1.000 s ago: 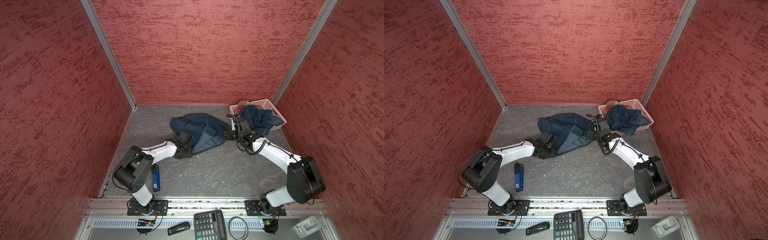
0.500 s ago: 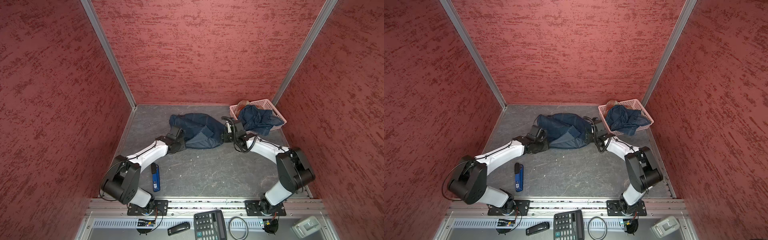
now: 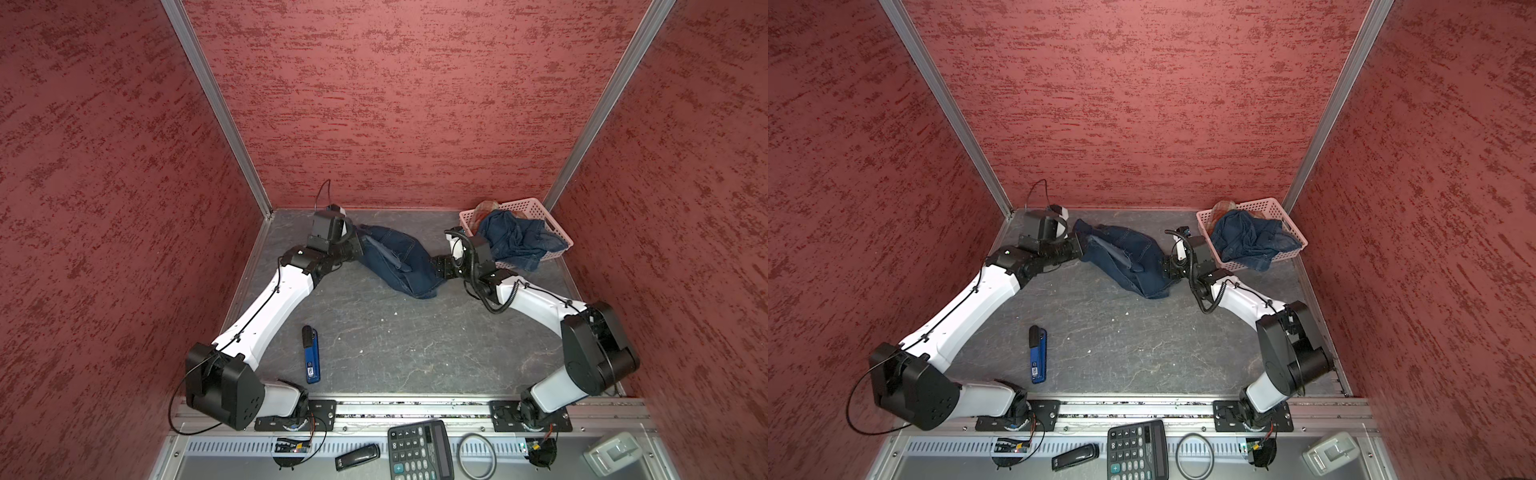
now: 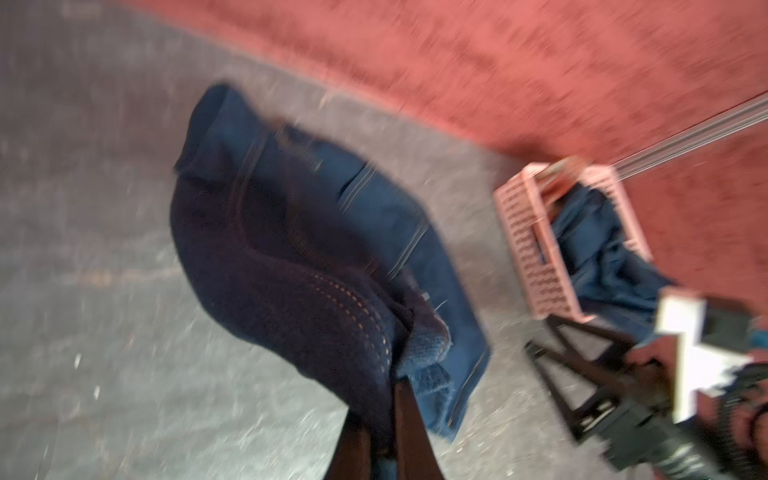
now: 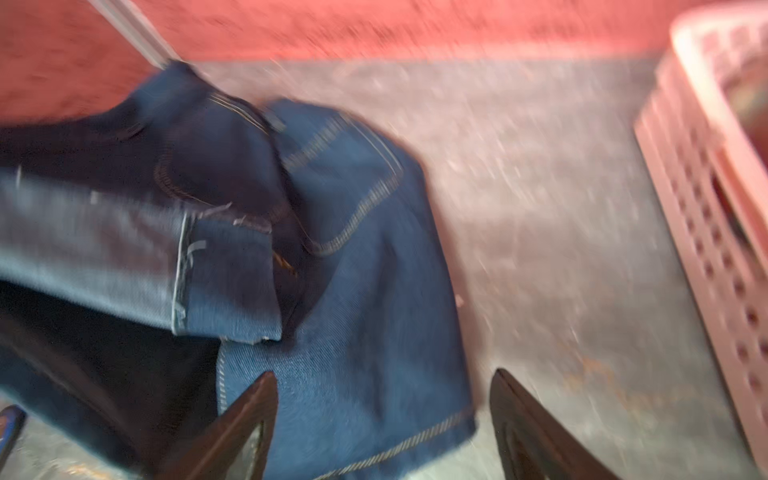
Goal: Fold and stack the skirts
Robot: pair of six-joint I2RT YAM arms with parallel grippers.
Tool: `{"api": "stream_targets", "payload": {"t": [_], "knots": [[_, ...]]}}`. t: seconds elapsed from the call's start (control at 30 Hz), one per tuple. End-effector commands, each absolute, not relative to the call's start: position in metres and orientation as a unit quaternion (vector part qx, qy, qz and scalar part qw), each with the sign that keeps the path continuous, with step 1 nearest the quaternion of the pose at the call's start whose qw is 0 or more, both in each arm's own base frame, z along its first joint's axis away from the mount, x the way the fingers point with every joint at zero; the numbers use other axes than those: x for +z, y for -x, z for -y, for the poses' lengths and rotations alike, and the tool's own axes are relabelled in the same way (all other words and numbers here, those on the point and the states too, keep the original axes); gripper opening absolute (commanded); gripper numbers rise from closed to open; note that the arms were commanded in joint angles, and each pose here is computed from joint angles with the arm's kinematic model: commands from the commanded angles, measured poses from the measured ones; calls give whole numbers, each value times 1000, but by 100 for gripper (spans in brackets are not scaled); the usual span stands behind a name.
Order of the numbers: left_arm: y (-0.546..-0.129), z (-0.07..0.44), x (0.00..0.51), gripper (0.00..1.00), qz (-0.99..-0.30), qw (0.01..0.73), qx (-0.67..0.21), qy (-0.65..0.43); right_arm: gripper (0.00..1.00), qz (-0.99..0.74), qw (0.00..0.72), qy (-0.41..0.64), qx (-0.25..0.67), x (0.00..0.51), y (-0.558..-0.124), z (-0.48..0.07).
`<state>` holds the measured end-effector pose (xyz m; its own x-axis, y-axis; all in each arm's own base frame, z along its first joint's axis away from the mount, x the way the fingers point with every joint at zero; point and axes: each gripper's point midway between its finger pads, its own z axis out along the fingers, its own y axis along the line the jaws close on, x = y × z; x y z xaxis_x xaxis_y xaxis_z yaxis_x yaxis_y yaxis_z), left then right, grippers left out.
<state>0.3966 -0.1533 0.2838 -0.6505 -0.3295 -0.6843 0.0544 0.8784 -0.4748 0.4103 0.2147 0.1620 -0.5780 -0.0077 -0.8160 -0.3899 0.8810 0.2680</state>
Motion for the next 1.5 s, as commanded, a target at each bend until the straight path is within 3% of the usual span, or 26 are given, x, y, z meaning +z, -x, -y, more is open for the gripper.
{"api": "stream_targets", "payload": {"t": [0.0, 0.33, 0.6, 0.77, 1.0, 1.03, 1.07, 1.1, 1.17, 1.47], "knots": [[-405, 164, 330, 0, -856, 447, -255, 39, 81, -807, 517, 148, 242, 219, -414, -229], [-398, 181, 421, 0, -808, 525, -266, -3, 84, -731, 578, 230, 281, 270, -361, -248], [-388, 178, 450, 0, -791, 555, -256, -11, 89, -704, 565, 292, 315, 261, -319, -279], [-382, 175, 458, 0, -787, 563, -250, -13, 94, -710, 554, 298, 315, 236, -323, -289], [-377, 171, 461, 0, -787, 566, -247, -12, 93, -725, 569, 272, 275, 200, -372, -303], [-377, 171, 462, 0, -786, 567, -247, -12, 86, -730, 575, 264, 258, 197, -383, -302], [-377, 170, 463, 0, -785, 568, -247, -11, 66, -732, 581, 258, 244, 200, -393, -303], [-377, 168, 465, 0, -785, 569, -245, -11, 39, -733, 589, 249, 233, 207, -401, -302], [-380, 164, 467, 0, -787, 569, -239, -8, 0, -727, 601, 246, 223, 232, -408, -301], [-391, 130, 477, 0, -779, 581, -236, 24, 0, -722, 633, 230, 159, 347, -411, -264]]}}
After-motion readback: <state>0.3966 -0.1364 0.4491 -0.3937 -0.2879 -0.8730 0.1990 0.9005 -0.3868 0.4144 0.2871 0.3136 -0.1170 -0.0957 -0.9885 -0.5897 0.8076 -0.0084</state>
